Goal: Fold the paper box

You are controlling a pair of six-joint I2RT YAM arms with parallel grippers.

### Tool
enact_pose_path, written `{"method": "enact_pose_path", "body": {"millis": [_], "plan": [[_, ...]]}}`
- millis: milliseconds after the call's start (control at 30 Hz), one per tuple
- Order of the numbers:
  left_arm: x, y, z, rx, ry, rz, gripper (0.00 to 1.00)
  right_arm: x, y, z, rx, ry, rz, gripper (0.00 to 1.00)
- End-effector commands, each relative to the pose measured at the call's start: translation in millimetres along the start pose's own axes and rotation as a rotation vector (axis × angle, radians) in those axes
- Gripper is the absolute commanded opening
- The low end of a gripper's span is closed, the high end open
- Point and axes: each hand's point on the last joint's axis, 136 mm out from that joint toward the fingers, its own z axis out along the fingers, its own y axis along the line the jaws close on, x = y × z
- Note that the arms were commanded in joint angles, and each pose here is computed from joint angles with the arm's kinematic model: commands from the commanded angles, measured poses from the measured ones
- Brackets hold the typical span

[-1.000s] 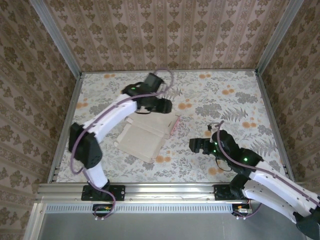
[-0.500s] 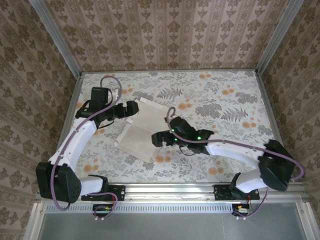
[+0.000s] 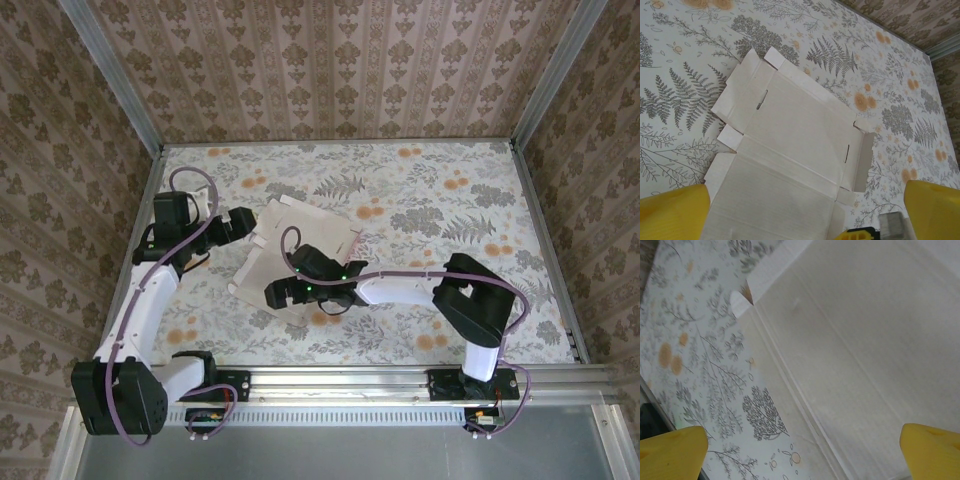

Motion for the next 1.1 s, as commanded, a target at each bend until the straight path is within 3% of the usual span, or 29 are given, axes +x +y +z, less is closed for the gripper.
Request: {"method": "enact_pose_path", "body": {"millis": [0, 533, 800, 1067], "plan": [[-4, -3, -1, 0.027, -0.029, -0.004, 1.00, 10, -5, 6, 0.029, 0.051, 0.038, 1.00], [0, 2, 7, 0.040, -0.032, 0.007, 1.00, 53, -57, -3, 0.172, 0.187, -0.013, 1.00], [6, 3, 16, 0.061, -0.002, 0.003, 1.00, 68, -90, -32, 0.258, 0.210, -0.025, 1.00], [35, 26, 49, -0.117, 0.186, 0.026, 1.00, 101, -127, -74, 0.318, 0.283, -0.073, 1.00]]}}
